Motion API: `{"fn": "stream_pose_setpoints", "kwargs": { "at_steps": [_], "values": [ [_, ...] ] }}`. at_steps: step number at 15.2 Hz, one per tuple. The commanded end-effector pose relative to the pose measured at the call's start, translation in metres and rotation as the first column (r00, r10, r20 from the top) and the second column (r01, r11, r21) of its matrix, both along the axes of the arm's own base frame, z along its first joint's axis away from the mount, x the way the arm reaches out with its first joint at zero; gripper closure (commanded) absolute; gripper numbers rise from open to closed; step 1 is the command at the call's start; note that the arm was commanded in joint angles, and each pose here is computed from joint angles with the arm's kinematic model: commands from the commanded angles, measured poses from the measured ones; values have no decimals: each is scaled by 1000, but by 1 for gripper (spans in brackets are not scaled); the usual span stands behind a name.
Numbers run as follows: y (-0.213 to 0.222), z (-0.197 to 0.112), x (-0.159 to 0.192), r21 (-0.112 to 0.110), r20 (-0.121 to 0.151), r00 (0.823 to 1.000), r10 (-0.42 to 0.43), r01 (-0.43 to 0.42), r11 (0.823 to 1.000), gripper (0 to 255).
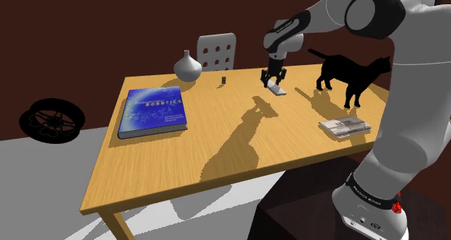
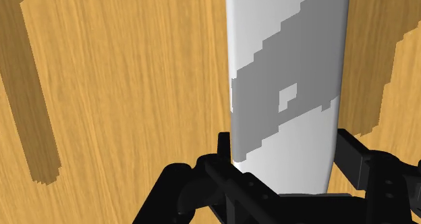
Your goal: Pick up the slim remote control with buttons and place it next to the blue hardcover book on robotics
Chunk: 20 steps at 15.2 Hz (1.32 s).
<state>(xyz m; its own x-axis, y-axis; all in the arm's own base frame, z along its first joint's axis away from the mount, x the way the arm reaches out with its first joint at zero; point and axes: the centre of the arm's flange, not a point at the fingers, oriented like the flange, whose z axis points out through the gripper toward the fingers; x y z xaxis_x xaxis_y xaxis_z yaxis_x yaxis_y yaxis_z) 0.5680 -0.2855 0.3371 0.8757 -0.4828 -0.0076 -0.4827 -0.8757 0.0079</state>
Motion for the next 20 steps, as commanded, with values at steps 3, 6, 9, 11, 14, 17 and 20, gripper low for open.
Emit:
{"fn": "stream_pose_setpoints", "kwargs": {
  "at_steps": [3,6,9,11,14,17,20],
  "values": [
    [1,22,0,0,0,1000,0,0,1000,255],
    [1,38,0,0,0,1000,0,0,1000,255],
    [23,38,15,0,0,1000,0,0,1000,255],
    [45,38,29,0,0,1000,0,0,1000,255],
    [78,39,51,0,0,1000,0,0,1000,255],
    [111,39,73,0,0,1000,0,0,1000,255],
    [144,39,95,0,0,1000,0,0,1000,255]
  ]
}}
